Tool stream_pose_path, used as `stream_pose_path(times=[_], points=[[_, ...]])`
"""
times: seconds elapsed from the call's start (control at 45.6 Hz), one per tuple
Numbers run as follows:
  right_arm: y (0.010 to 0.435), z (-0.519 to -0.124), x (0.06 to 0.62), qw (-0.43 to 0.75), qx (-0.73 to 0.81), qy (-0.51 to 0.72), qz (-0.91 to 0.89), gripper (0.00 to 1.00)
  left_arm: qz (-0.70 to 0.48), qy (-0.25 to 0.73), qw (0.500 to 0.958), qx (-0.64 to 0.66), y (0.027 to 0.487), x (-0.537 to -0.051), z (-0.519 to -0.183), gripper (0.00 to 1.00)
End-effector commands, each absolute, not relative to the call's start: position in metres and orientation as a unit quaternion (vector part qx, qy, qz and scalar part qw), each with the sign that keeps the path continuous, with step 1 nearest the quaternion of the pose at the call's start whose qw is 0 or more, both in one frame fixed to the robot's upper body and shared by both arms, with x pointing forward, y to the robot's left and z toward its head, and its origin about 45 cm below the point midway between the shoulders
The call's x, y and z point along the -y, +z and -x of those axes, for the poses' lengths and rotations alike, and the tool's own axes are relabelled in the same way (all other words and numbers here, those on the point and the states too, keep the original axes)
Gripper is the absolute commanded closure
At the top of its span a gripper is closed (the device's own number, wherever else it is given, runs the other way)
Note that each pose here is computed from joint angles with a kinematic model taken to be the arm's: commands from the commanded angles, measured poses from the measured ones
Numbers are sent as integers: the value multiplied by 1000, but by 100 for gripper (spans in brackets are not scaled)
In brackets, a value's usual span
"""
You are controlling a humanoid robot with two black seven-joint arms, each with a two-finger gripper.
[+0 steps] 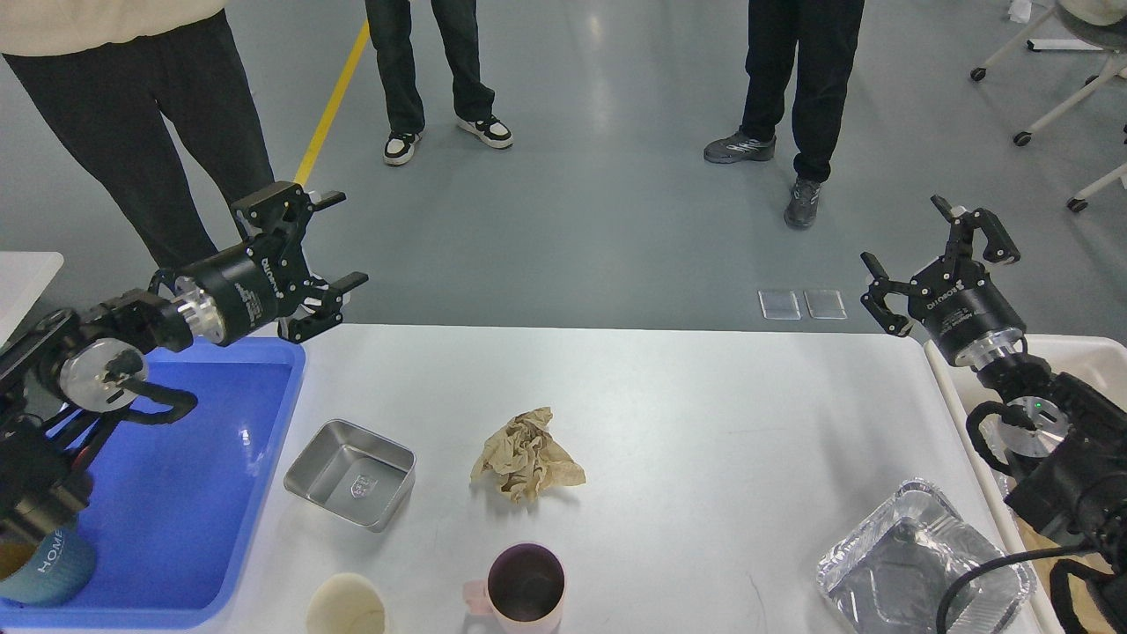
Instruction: Tidy desktop
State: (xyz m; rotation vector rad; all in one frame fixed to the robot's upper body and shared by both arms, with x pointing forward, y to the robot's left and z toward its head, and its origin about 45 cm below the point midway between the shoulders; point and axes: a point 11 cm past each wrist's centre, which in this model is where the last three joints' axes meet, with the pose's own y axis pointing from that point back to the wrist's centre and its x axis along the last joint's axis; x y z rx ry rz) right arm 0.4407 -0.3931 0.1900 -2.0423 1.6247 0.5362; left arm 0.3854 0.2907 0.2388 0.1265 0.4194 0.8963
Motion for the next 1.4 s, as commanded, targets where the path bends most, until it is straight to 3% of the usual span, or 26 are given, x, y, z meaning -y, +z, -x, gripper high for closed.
stream_pose_path(times=[0.0,0.197,0.461,0.965,1.382], points=[[191,-442,391,237,-589,195,748,0,-127,402,891,-168,259,-305,-325,4],[190,-439,393,235,-591,195,747,0,-180,406,888,-121,307,-357,-280,4],[187,-437,395,231,-593,195,747,0,-232,365,898,-87,337,-380,-265,4],[188,-438,396,231,-593,194,747,0,-294,335,890,-92,315,-391,-254,4],[189,-440,386,236,-583,198,752,0,-466,210,858,-59,280,-401,-225,5]])
